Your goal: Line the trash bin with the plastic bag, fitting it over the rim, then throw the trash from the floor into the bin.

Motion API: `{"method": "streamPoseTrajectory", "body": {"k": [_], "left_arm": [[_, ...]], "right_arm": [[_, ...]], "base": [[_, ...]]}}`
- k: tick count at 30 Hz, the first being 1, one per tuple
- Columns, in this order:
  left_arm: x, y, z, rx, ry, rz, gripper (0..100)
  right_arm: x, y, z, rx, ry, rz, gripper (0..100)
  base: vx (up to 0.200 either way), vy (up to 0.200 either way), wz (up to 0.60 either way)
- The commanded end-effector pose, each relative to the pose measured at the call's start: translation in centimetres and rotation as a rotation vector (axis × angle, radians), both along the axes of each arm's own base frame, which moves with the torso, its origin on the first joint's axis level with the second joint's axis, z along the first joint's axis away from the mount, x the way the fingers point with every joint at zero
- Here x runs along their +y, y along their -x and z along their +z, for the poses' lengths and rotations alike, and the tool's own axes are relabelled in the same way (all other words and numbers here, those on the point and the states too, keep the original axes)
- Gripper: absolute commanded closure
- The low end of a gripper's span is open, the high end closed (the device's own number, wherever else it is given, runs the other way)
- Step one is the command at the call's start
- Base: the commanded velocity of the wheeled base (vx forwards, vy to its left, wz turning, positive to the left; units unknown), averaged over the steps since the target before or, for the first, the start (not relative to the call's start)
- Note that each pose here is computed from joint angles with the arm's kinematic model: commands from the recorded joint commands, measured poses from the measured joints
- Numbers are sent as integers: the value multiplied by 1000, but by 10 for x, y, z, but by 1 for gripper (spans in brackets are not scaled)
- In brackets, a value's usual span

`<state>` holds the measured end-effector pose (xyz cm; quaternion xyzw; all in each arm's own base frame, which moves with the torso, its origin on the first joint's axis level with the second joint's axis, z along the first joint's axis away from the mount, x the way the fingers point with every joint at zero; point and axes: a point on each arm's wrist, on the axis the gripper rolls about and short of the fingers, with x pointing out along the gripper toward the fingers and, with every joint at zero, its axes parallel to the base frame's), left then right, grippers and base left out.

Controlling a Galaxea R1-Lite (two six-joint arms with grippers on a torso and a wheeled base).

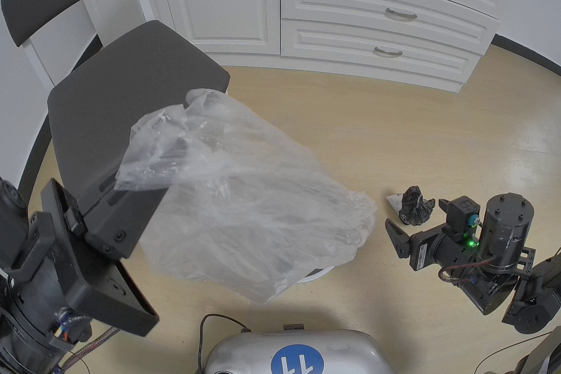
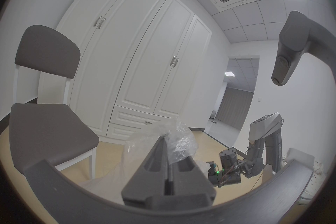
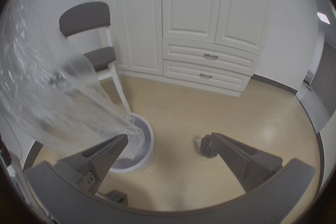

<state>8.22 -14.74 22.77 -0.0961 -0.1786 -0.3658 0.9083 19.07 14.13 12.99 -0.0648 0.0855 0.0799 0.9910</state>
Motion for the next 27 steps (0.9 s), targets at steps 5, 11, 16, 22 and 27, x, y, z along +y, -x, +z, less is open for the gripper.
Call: {"method": "streamPoseTrajectory", "body": {"k": [5,11,16,22,27], "left_arm": [[4,5,5,-18,21,-11,100],[10,13,8,-43,27,-33,100],[10,13,8,-45,28,-34,100],[11,14,10,-52,33,-32,100],[11,14,9,-52,31,-33,100]], "right_arm": [[9,-10,-6,114,-77,53,0],[11,-31,-4,199,-200,37,0],[15,-42,-14,224,-209,23,0],[24,-47,-21,243,-222,24,0],[29,-46,-22,248,-246,36,0]], "base": [[0,0,0],[0,0,0],[0,0,0],[0,0,0],[0,0,0]]}}
